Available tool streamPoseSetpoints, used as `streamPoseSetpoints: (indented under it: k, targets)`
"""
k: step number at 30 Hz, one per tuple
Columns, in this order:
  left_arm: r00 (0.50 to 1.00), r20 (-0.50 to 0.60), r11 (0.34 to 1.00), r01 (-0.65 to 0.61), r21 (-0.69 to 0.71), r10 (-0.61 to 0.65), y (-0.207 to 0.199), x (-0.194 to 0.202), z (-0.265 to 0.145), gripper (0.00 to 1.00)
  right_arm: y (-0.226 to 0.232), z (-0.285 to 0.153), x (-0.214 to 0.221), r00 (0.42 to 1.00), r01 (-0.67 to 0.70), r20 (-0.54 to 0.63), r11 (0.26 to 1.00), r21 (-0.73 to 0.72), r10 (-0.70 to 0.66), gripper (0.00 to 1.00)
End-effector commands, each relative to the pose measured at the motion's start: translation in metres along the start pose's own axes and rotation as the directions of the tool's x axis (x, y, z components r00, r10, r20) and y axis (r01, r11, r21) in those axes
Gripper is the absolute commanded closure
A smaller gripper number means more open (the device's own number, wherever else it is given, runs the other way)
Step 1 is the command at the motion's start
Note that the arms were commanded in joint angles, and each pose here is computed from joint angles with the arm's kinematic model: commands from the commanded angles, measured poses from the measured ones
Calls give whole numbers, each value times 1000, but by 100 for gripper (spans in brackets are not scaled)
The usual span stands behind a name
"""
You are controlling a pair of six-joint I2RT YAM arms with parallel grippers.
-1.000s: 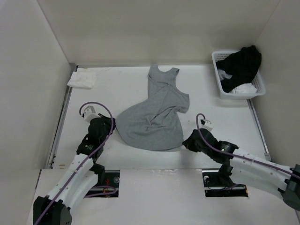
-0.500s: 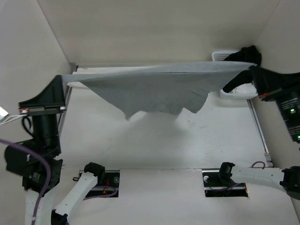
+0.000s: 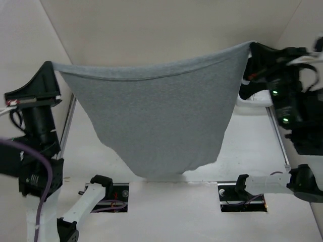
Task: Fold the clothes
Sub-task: Flatten the tank top out
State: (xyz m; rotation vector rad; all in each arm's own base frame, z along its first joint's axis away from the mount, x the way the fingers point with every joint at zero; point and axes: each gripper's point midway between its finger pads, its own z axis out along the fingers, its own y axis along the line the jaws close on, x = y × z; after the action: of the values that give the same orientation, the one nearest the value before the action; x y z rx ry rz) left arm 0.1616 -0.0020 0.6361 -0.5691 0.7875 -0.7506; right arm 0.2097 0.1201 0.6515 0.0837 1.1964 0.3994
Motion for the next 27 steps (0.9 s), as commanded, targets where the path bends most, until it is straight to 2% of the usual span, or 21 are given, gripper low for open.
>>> streamPoseSetpoints:
  k: [1, 2, 5, 9, 13, 17, 23, 27]
  targets:
    - [969, -207, 972, -171, -164, 135, 82, 108, 39, 99, 12, 38, 64, 996, 63, -57, 998, -11, -63, 100]
    - [953, -260, 953, -213, -216, 154, 113, 140, 48, 99, 7, 56, 91, 993, 52, -104, 999, -6, -52, 100]
    - [933, -311, 906, -280, -317, 180, 172, 181, 73, 99, -5, 104, 143, 982, 5, -190, 999, -38, -12, 100]
    - [920, -346, 875, -315, -367, 186, 209, 212, 121, 99, -28, 173, 178, 964, -50, -264, 998, -26, 41, 100]
    - [924, -337, 892, -300, -338, 183, 197, 206, 164, 99, -37, 214, 156, 973, -72, -221, 997, -24, 65, 100]
    - [947, -249, 919, -272, -284, 203, 161, 169, 187, 99, -33, 214, 110, 990, -103, -107, 992, -67, 96, 99]
    - [962, -141, 942, -260, -213, 234, 114, 121, 187, 99, -19, 192, 59, 993, -115, -8, 985, -132, 115, 99]
    - [960, -120, 939, -273, -211, 252, 111, 111, 174, 99, -24, 185, 71, 994, -95, -59, 989, -111, 89, 99]
